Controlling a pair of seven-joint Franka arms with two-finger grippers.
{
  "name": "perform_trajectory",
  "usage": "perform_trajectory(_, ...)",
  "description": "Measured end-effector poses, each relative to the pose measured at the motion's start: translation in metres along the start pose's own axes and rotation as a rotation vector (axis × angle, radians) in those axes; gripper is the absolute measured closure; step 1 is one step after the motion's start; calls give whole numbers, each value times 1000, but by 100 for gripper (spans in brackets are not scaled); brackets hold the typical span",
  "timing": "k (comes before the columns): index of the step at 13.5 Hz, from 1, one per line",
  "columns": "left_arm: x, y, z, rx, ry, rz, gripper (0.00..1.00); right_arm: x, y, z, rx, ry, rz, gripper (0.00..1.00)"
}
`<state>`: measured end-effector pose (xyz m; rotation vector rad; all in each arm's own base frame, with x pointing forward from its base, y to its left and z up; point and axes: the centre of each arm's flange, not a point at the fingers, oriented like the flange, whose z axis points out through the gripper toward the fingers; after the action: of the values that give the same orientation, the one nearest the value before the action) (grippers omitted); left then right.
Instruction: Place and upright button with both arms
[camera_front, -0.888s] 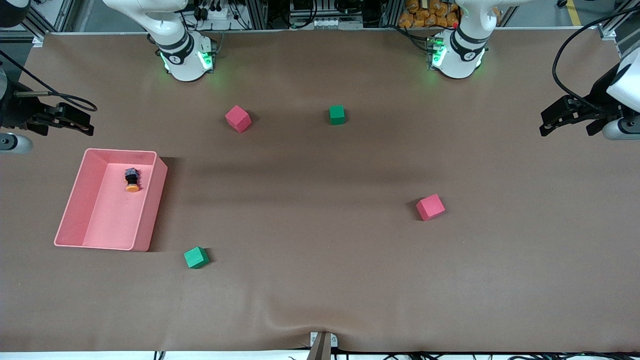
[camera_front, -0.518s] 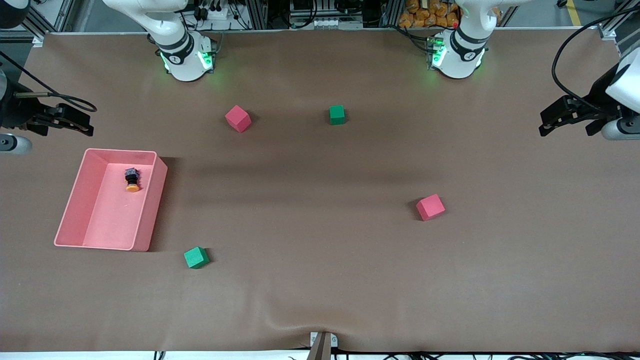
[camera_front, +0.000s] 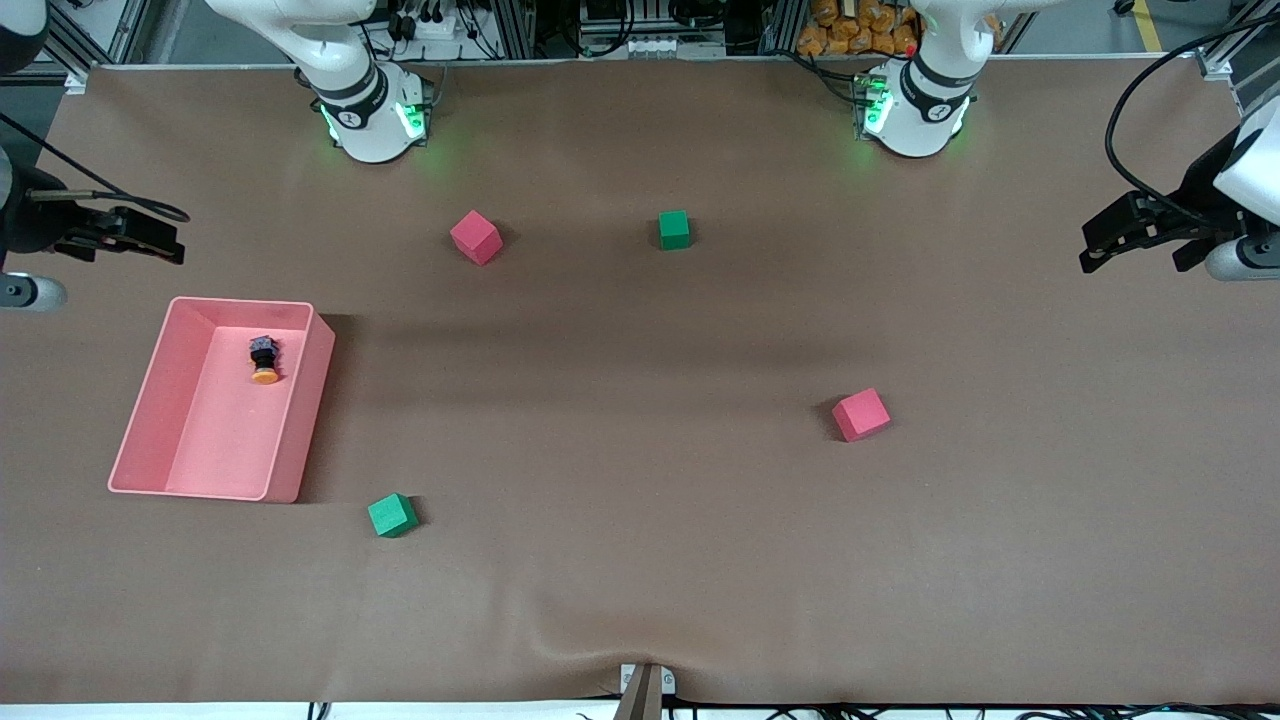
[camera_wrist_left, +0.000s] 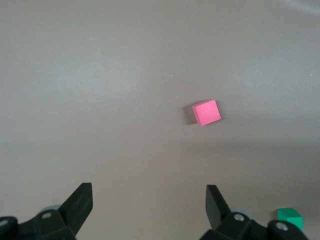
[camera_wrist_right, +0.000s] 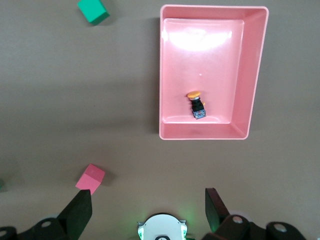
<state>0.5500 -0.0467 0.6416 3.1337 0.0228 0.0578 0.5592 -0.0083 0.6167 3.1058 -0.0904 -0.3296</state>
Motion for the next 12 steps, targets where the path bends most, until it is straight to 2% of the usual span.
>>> perform_trajectory(3,0,0,1,0,-3,0,0,12,17,22,6,-31,27,0)
perform_trajectory(7,1,0,3,0,-6,0,0,53,24,78,4,-83,36,0)
perform_trajectory(10,1,0,4,0,-9,0,0,84,65,149,20,-56,3,0)
perform_trajectory(12,1,0,4,0,-10,0,0,89,91,196,30,-45,-20,0)
